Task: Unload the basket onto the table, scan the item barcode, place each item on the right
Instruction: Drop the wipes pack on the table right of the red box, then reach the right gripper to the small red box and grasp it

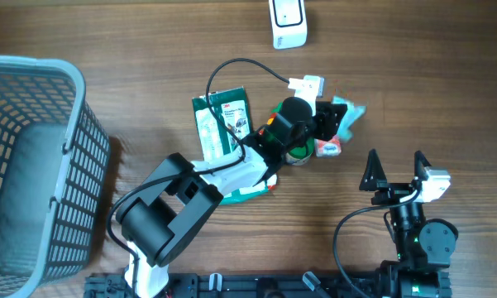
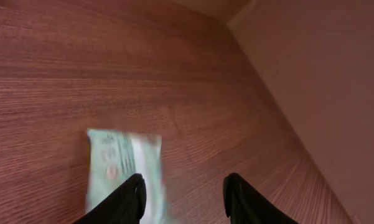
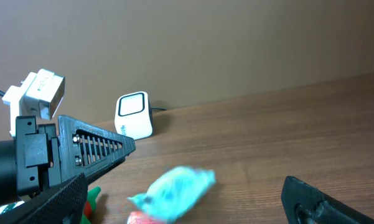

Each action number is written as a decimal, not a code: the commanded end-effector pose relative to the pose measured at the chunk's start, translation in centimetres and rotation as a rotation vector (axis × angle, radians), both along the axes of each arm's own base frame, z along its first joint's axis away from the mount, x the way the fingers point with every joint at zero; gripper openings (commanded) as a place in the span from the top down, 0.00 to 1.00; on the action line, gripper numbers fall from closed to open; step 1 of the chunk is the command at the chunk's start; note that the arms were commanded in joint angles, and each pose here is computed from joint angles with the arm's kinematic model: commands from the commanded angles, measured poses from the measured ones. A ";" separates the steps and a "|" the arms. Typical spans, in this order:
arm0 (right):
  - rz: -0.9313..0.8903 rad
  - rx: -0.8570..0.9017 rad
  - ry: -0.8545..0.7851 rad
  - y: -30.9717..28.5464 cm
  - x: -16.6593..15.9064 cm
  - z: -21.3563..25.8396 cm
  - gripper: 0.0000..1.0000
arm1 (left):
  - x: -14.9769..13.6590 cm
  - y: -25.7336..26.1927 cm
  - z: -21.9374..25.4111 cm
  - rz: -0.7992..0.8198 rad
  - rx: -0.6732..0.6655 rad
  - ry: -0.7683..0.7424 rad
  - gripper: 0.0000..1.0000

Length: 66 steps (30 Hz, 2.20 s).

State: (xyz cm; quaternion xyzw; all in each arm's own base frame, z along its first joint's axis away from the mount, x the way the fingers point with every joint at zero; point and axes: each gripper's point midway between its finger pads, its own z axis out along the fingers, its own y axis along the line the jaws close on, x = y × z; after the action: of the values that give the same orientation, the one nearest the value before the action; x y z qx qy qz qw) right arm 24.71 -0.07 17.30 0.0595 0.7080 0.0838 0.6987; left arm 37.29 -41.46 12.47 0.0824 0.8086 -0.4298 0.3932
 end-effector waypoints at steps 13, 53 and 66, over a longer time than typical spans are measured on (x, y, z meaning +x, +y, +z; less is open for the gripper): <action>-0.011 0.007 -0.009 -0.2 0.0 0.2 0.00 | -3.1 20.6 11.0 0.314 0.521 -0.046 0.58; 0.218 0.995 0.376 5.8 -0.2 -4.2 0.24 | -15.2 41.1 12.0 0.887 0.687 0.288 0.00; 0.160 0.567 0.739 5.6 5.0 -3.4 0.01 | -13.7 40.5 9.5 0.856 0.792 0.374 0.00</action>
State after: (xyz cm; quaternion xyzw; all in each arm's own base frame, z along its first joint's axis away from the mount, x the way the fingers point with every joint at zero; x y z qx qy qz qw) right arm 27.18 6.14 10.98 0.2996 0.8225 0.3588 0.3242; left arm 23.34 -1.37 22.36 -0.1766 0.9251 0.0790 0.3268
